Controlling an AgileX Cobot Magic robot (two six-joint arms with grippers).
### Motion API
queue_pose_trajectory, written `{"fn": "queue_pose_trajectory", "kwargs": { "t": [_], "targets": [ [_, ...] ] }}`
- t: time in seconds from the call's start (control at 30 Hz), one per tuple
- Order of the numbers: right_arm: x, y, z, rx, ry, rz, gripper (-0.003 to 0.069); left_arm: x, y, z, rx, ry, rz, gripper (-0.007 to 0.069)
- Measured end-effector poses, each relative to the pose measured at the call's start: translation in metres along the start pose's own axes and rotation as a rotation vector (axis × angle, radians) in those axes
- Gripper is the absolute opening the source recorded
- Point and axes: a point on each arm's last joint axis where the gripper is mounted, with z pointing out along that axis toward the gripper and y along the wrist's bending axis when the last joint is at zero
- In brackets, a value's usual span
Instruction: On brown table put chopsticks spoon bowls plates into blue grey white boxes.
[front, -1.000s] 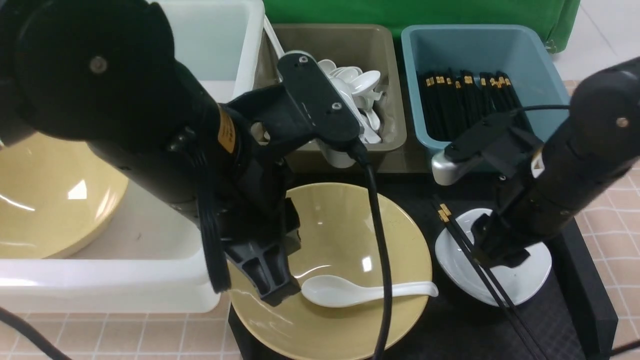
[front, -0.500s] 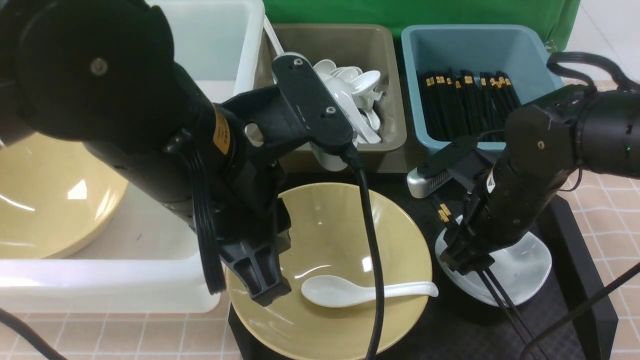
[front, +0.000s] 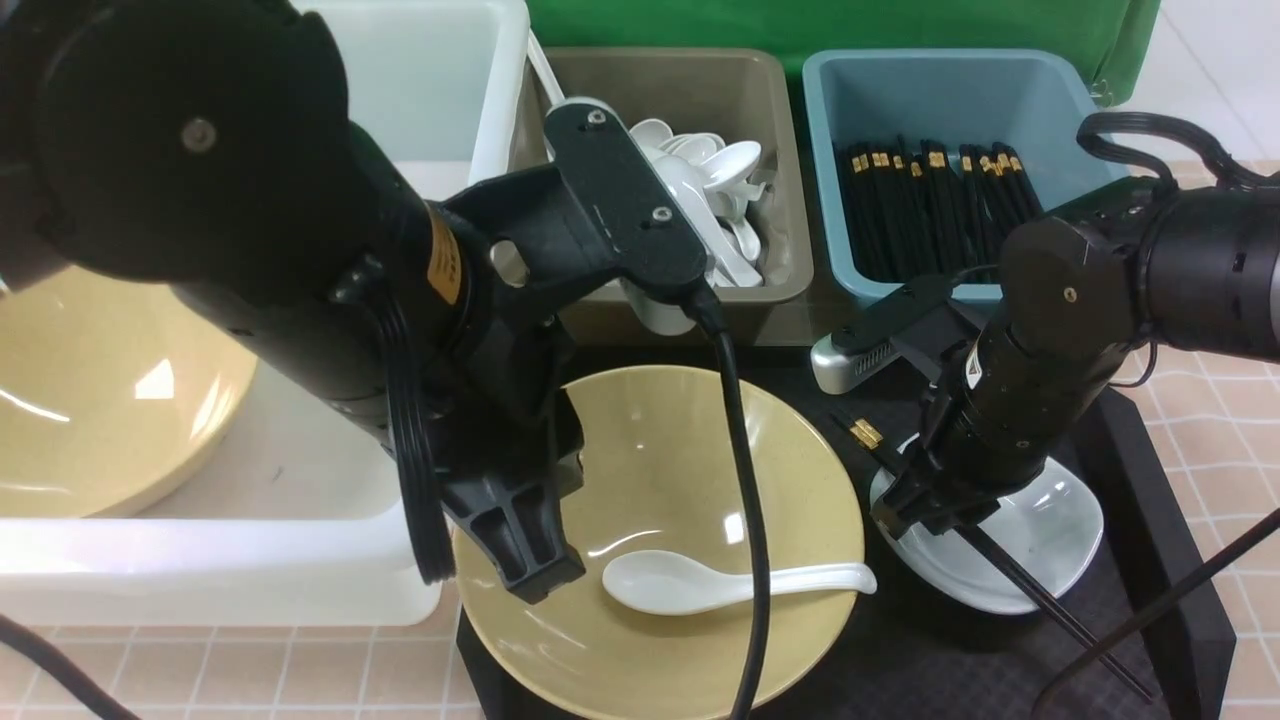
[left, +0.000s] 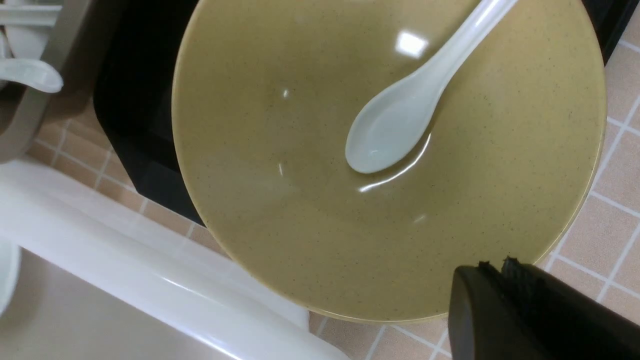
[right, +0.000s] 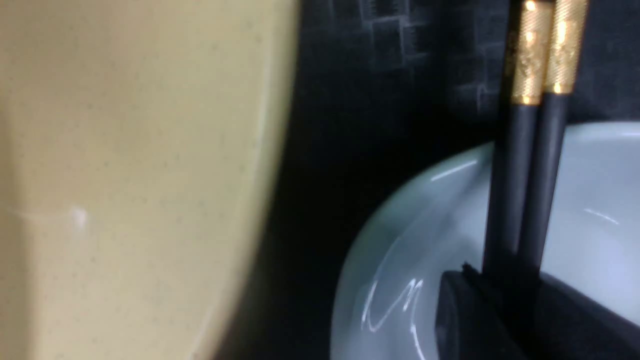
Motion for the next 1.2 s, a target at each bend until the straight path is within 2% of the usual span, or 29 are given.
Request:
{"fn": "queue_pose_trajectory", "kwargs": {
  "t": [0.2, 0.3, 0.43, 0.57, 0.67, 0.73, 0.87, 1.03, 1.2],
  "targets": [
    [0.002, 0.0, -0.004, -0.003, 0.034, 0.002, 0.0167, 0.0, 0.0, 0.0, -0.005, -0.005, 0.001, 0.0004],
    [0.0, -0.001, -0.027, -0.001, 0.029, -0.003, 0.0167, -0.002, 0.005, 0.0, -0.023, -0.031, -0.053, 0.0004],
    [-0.006, -0.003, -0.06, 0.011, -0.049, -0.021, 0.0167, 0.0, 0.026, 0.001, -0.067, -0.085, -0.17, 0.0004],
    [-0.026, -0.012, -0.106, 0.041, -0.21, -0.025, 0.0167, 0.008, 0.066, 0.015, -0.109, -0.117, -0.324, 0.0004],
    [-0.04, -0.026, -0.124, 0.067, -0.31, 0.009, 0.0167, 0.009, 0.081, 0.026, -0.113, -0.142, -0.357, 0.0004],
    [-0.061, -0.048, -0.142, 0.103, -0.444, 0.086, 0.0167, 0.005, 0.089, 0.032, -0.13, -0.191, -0.355, 0.0004],
    [-0.091, -0.086, -0.15, 0.137, -0.595, 0.242, 0.0167, -0.004, 0.096, 0.031, -0.186, -0.298, -0.342, 0.0004],
    [-0.121, -0.132, -0.133, 0.154, -0.709, 0.42, 0.0167, -0.013, 0.104, 0.026, -0.259, -0.416, -0.326, 0.0004],
    [-0.142, -0.164, -0.083, 0.152, -0.678, 0.514, 0.0167, -0.018, 0.108, 0.022, -0.304, -0.49, -0.319, 0.0004]
  ]
}}
